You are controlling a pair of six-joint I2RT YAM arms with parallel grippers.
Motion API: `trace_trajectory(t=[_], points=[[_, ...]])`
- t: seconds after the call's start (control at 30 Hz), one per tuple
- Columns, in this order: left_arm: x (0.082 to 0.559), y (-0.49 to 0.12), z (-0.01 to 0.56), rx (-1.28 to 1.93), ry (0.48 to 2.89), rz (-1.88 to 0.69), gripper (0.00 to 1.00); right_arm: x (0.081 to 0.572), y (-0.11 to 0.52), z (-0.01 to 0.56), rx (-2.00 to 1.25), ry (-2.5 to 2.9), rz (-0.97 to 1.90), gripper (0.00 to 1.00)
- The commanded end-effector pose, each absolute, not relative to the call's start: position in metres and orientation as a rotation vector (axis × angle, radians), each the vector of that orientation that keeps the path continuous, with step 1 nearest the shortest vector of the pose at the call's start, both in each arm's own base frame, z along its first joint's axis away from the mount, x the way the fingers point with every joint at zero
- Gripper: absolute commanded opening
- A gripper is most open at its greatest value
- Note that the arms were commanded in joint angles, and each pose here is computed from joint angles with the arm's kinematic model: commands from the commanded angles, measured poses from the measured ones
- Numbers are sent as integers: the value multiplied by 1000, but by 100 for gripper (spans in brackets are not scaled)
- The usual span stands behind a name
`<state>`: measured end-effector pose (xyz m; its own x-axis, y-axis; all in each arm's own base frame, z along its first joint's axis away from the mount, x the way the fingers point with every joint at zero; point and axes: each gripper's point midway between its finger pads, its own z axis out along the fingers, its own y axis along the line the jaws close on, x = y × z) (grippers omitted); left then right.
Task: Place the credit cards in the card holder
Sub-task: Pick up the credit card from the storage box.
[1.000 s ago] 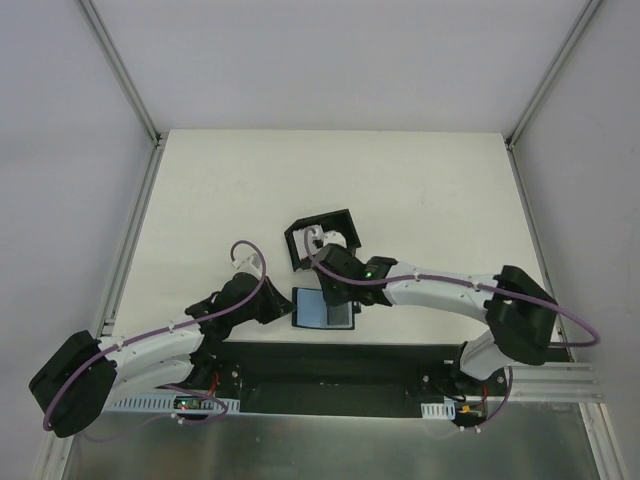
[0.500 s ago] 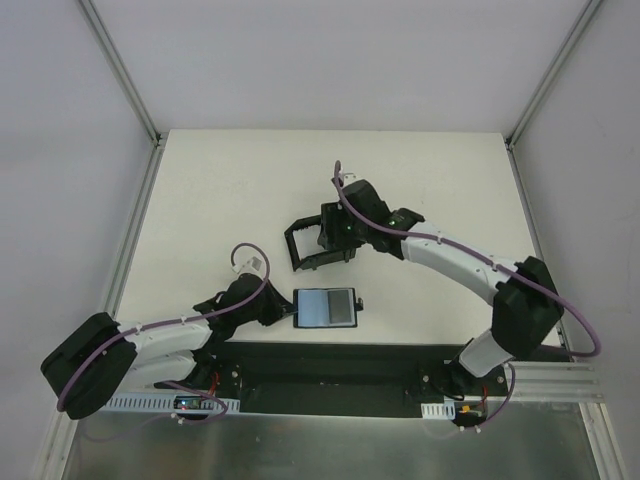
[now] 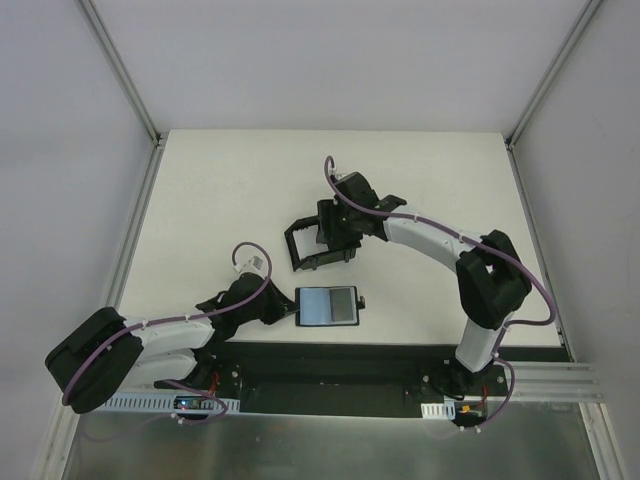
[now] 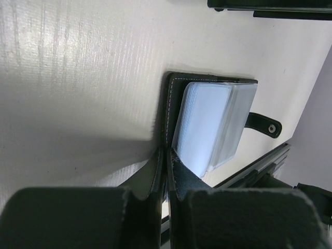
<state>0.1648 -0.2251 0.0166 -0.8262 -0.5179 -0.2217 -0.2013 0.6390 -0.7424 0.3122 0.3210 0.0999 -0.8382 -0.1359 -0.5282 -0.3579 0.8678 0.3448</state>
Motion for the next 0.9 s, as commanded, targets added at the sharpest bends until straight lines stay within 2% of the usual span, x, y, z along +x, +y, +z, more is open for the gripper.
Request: trace_trajectory(t=[0.0,0.47,0.87], points=[[168,-221,19,-563,2417,-1020,0,320,337,116,-399,2508,674,61],[173,-204,13,-622,2397,-910,0,322,335,119,-434,2504,680,65],[175,-210,20,-567,2394,-936,0,337,344,113,-403,2536,766,67]])
